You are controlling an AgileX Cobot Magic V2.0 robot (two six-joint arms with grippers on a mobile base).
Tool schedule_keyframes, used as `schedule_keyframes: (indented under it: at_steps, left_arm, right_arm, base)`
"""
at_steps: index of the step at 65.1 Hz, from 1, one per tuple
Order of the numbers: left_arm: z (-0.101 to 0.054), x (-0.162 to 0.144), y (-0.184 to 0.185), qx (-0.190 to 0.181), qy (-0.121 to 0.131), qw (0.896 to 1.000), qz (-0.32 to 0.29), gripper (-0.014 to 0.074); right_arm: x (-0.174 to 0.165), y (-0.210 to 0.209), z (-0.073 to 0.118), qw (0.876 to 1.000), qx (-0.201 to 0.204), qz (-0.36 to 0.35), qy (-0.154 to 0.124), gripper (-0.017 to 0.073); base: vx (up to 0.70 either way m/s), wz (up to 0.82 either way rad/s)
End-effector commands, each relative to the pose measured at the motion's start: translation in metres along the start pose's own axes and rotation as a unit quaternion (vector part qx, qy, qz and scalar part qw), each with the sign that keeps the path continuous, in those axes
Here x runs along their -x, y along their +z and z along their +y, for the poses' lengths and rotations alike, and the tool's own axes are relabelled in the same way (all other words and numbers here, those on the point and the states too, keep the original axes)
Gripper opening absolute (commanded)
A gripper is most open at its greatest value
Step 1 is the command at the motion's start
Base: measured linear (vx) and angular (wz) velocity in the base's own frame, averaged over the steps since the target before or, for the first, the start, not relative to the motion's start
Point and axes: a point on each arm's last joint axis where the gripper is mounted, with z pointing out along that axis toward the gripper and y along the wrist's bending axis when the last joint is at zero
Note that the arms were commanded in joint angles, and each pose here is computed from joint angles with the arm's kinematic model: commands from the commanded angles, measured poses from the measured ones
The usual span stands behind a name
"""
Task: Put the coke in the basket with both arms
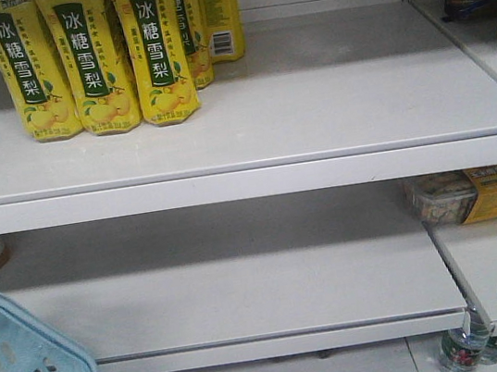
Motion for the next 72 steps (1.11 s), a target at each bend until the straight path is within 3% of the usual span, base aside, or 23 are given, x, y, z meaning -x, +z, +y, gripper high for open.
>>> schedule_keyframes:
  at_steps: [1, 10, 28, 40, 49, 72]
  left_arm:
    - [-0.0048, 0.0215, -0.0027, -0.005, 0.049, 0.996, -0.080, -0.0006]
    - [-0.0027, 0.0219, -0.0027, 0.014, 0.071, 0.994, -0.083, -0.0006]
    - [0.0015, 0.0204, -0.0031, 0.046, 0.075, 0.993, -0.078, -0.0006]
    - [0.0000, 0.0229, -0.0098, 0.040, 0.078, 0.990, -0.112, -0.0006]
    - [0.0004, 0.0228, -0.0094, 0.045, 0.104, 0.988, -0.109, -0.0006]
    - [0.0004, 0.0227, -0.0094, 0.045, 0.102, 0.988, -0.109, -0.0006]
  right_arm:
    - [0.0087, -0.0004, -0.0011, 1.000, -0.012, -0.012, -0.007, -0.0005]
    - [0.0087, -0.0004, -0.0011, 1.000, -0.012, -0.012, -0.007, -0.0005]
    - [0.0087, -0.0004, -0.0011, 1.000, -0.012, -0.012, -0.007, -0.0005]
    - [0.0087, -0.0004, -0.0011, 1.000, -0.012, -0.012, -0.007, -0.0005]
    - [0.0087, -0.0004, -0.0011, 1.000, -0.012, -0.012, -0.007, -0.0005]
    - [0.0087, -0.0004, -0.0011, 1.000, -0.012, -0.012, -0.007, -0.0005]
  base:
    - [0.00, 0.00]
    - [0.00, 0.00]
    - [0.00, 0.00]
    - [0.00, 0.00]
    - [0.00, 0.00]
    - [0.00, 0.00]
